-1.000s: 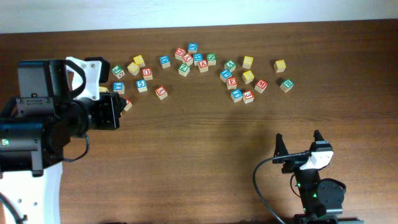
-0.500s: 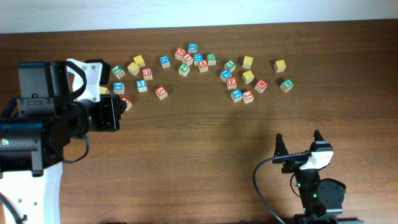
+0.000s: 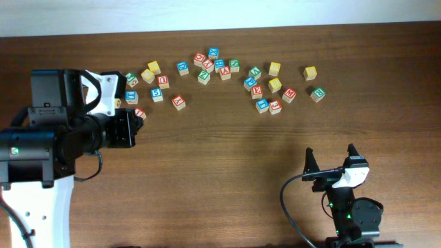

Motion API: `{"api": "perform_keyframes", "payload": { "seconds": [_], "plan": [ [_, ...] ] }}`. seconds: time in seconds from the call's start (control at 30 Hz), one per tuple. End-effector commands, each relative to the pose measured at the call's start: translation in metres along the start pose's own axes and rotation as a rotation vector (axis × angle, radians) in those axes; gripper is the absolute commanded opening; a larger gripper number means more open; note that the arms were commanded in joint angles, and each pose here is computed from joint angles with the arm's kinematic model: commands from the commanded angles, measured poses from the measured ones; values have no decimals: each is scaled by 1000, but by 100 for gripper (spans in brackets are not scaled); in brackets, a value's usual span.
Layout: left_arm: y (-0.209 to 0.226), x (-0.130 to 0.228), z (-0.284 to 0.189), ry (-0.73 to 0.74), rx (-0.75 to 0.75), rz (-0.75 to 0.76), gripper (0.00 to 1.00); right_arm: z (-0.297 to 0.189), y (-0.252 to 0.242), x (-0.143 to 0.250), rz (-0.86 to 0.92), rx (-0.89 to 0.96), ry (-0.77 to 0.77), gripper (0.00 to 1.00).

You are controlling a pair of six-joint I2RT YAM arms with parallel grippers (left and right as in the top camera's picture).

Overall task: Spell out ICRA
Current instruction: 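Move the left gripper forward over the block cluster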

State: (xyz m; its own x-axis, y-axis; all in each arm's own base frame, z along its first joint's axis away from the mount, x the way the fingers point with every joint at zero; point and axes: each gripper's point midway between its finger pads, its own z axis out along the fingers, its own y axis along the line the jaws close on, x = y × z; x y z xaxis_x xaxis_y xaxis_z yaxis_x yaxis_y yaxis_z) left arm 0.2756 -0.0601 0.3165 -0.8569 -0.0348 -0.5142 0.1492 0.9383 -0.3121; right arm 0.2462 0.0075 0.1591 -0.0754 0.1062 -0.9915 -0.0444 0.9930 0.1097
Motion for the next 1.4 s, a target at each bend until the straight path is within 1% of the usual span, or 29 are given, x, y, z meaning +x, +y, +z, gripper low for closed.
{"api": "perform_keyframes", "payload": {
  "seconds": [0.0,0.13,0.2,0.43,0.57,0.67,0.87,0.93,1.03,1.13,1.2,1.37],
  "plan": [
    [-2,4,2,17,12,9,6,0,-2,2,4,9,5,98],
    [-2,4,2,17,12,9,4,0,-2,2,4,9,5,98],
    [-2,3,2,15,12,10,0,0,-2,2,4,9,5,98],
    [4,-6,6,-9,-15,18,0,0,-2,2,4,9,5,99],
    [19,-15,18,-5,-76,-39,0,0,-2,2,4,9,5,98],
    [29,-26,32,-6,-111,-88,0,0,-2,2,4,9,5,98],
    [50,-56,73,-23,-153,-102,0,0,-2,2,4,9,5,98],
    [61,-64,94,-8,-173,-107,0,0,-2,2,4,9,5,98],
    [70,-65,115,23,-183,-118,0,0,-2,2,4,9,5,98],
    [92,-62,135,59,-268,-174,0,0,-2,2,4,9,5,98],
    [99,-60,145,78,-288,-190,0,0,-2,2,4,9,5,98],
    [117,-68,159,57,-356,-198,0,0,-2,3,4,9,5,98]
  ]
}}
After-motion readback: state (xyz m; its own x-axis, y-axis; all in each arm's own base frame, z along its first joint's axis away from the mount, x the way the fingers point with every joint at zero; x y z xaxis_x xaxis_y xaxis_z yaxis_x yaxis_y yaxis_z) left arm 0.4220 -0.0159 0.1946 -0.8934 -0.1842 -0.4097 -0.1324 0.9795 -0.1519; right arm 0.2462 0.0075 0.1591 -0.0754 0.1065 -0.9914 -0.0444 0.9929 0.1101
